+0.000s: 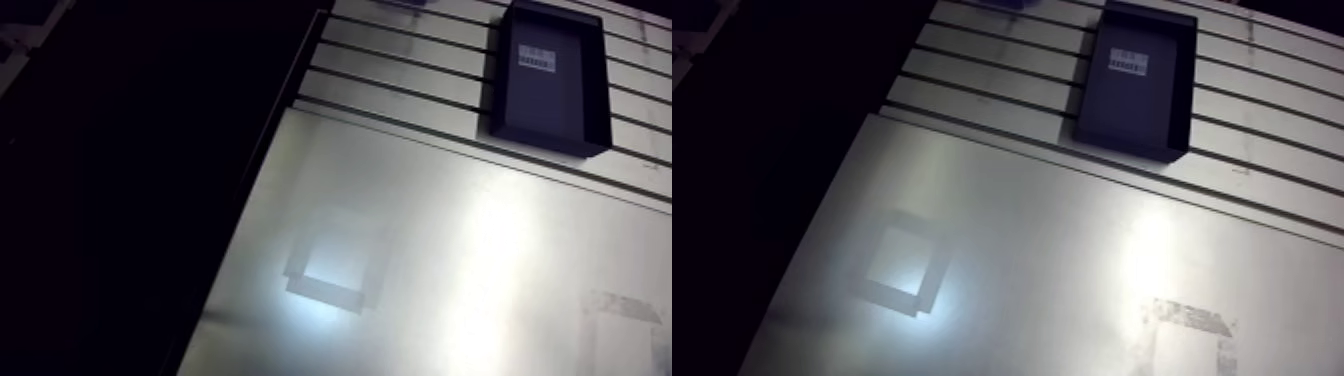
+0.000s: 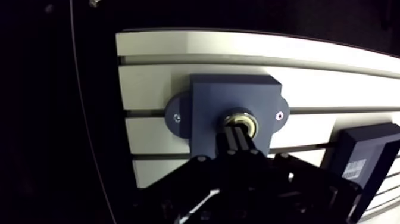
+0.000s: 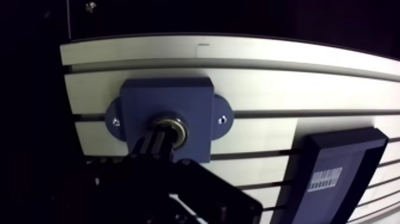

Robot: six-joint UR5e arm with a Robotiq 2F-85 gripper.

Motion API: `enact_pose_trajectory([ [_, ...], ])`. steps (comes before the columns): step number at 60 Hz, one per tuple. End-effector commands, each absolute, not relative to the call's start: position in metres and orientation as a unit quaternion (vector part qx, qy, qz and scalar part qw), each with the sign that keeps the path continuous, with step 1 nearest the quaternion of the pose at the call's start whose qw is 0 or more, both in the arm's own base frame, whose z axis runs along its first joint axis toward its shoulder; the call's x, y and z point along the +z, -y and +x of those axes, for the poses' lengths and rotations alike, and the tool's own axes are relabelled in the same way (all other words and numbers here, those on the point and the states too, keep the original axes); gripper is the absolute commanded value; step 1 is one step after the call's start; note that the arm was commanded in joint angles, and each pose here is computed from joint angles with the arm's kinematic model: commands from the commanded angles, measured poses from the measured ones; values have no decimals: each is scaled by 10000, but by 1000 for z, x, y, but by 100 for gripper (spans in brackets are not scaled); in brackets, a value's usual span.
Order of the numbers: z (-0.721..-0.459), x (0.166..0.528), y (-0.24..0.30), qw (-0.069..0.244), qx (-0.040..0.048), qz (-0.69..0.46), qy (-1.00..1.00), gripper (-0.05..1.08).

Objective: Pick up the bearing and press it into the housing until flush.

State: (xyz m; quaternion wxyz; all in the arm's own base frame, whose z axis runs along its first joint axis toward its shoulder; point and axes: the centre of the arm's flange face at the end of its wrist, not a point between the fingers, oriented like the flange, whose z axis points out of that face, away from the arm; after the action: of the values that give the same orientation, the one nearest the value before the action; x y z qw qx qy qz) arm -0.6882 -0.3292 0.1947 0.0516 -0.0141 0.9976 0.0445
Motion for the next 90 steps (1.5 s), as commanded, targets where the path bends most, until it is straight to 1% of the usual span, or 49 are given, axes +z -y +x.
enact_pose_trajectory([
  [1,-689,195,327,521,438,-129,-9976,108],
  [63,-691,193,323,537,416,-106,-9976,108],
  [90,-691,191,323,549,426,-105,-9975,108],
])
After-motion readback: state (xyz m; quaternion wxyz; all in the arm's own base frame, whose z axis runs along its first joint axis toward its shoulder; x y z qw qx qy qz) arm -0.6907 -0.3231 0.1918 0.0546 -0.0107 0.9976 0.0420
